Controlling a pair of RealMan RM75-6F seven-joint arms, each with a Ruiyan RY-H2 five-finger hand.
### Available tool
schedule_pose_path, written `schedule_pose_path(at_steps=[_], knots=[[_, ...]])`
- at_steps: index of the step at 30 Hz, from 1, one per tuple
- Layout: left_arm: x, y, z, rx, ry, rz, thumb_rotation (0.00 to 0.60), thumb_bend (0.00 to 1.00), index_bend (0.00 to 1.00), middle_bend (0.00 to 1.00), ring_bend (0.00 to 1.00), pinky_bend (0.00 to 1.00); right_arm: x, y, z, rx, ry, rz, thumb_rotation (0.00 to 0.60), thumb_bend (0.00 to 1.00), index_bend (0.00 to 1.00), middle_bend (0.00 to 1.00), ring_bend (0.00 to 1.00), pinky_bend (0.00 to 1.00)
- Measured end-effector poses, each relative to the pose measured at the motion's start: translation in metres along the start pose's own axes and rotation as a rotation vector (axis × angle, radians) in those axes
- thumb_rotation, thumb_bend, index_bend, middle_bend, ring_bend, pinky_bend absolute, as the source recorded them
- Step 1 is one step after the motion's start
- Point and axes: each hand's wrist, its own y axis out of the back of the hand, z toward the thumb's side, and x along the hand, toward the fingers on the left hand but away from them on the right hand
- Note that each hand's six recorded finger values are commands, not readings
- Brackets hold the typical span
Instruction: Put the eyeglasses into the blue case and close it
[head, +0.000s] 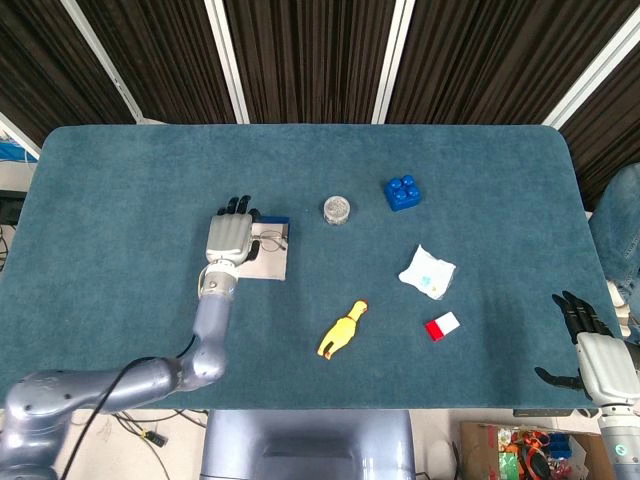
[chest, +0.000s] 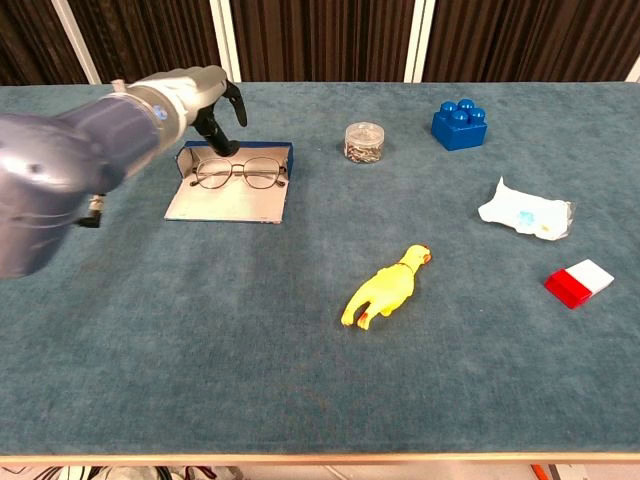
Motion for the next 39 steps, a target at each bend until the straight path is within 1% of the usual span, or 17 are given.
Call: schedule_pose_path(at_steps=[1, 2, 3, 5, 8, 10, 12, 13, 20, 25, 33, 39], knots=[[-0.009, 0.001, -0.003, -0.017, -0.015, -0.014, 0.6, 0.4, 0.22, 0.36, 0.51, 0.63, 0.0, 0.0, 0.0, -0.001, -0.001, 0.001, 0.6, 0.11, 0.0, 0.0, 0.04, 0.21], [-0.015, 0.002, -0.005, -0.033, -0.025, -0.027, 0.6, 0.41, 0.21, 0.42, 0.56, 0.65, 0.0, 0.0, 0.0, 0.0, -0.001, 0.001, 0.6, 0.11, 0.0, 0.0, 0.04, 0.21], [-0.021, 0.002, -0.009, -0.052, -0.033, -0.043, 0.6, 0.42, 0.18, 0.49, 0.63, 0.68, 0.0, 0.0, 0.0, 0.001, -0.001, 0.0, 0.6, 0.11, 0.0, 0.0, 0.04, 0.21], [-0.035, 0.002, -0.019, -0.105, -0.042, -0.092, 0.6, 0.43, 0.14, 0.59, 0.69, 0.72, 0.0, -0.001, 0.0, 0.003, -0.001, 0.001, 0.6, 0.11, 0.0, 0.0, 0.04, 0.21], [-0.048, -0.002, -0.039, -0.169, -0.026, -0.176, 0.6, 0.44, 0.07, 0.65, 0.72, 0.73, 0.0, -0.001, 0.0, 0.003, -0.005, 0.001, 0.6, 0.11, 0.0, 0.0, 0.04, 0.21], [-0.053, -0.01, -0.048, -0.197, -0.009, -0.231, 0.6, 0.44, 0.03, 0.68, 0.73, 0.74, 0.001, -0.001, 0.0, 0.003, -0.007, 0.002, 0.6, 0.11, 0.0, 0.0, 0.04, 0.21], [-0.055, -0.018, -0.052, -0.22, 0.005, -0.269, 0.6, 0.44, 0.02, 0.7, 0.74, 0.74, 0.001, -0.001, 0.0, 0.003, -0.009, 0.002, 0.6, 0.11, 0.0, 0.0, 0.04, 0.21], [-0.055, -0.02, -0.053, -0.222, 0.008, -0.275, 0.6, 0.44, 0.01, 0.7, 0.74, 0.74, 0.0, -0.001, -0.001, 0.003, -0.01, 0.001, 0.6, 0.11, 0.0, 0.0, 0.04, 0.21], [-0.045, -0.033, -0.054, -0.226, 0.041, -0.286, 0.6, 0.44, 0.0, 0.71, 0.75, 0.74, 0.0, -0.001, -0.001, 0.004, -0.015, 0.009, 0.6, 0.11, 0.0, 0.0, 0.04, 0.21], [-0.037, -0.043, -0.049, -0.224, 0.047, -0.299, 0.6, 0.44, 0.0, 0.71, 0.75, 0.74, 0.0, -0.001, -0.002, 0.004, -0.017, 0.009, 0.6, 0.11, 0.0, 0.0, 0.04, 0.21], [-0.029, -0.049, -0.034, -0.212, 0.027, -0.313, 0.6, 0.44, 0.0, 0.71, 0.75, 0.75, 0.0, -0.001, -0.002, 0.004, -0.018, 0.011, 0.6, 0.11, 0.0, 0.0, 0.04, 0.21], [-0.026, -0.052, -0.031, -0.199, 0.034, -0.309, 0.6, 0.44, 0.0, 0.71, 0.75, 0.75, 0.0, -0.001, -0.002, 0.002, -0.02, 0.012, 0.6, 0.11, 0.0, 0.0, 0.04, 0.21]])
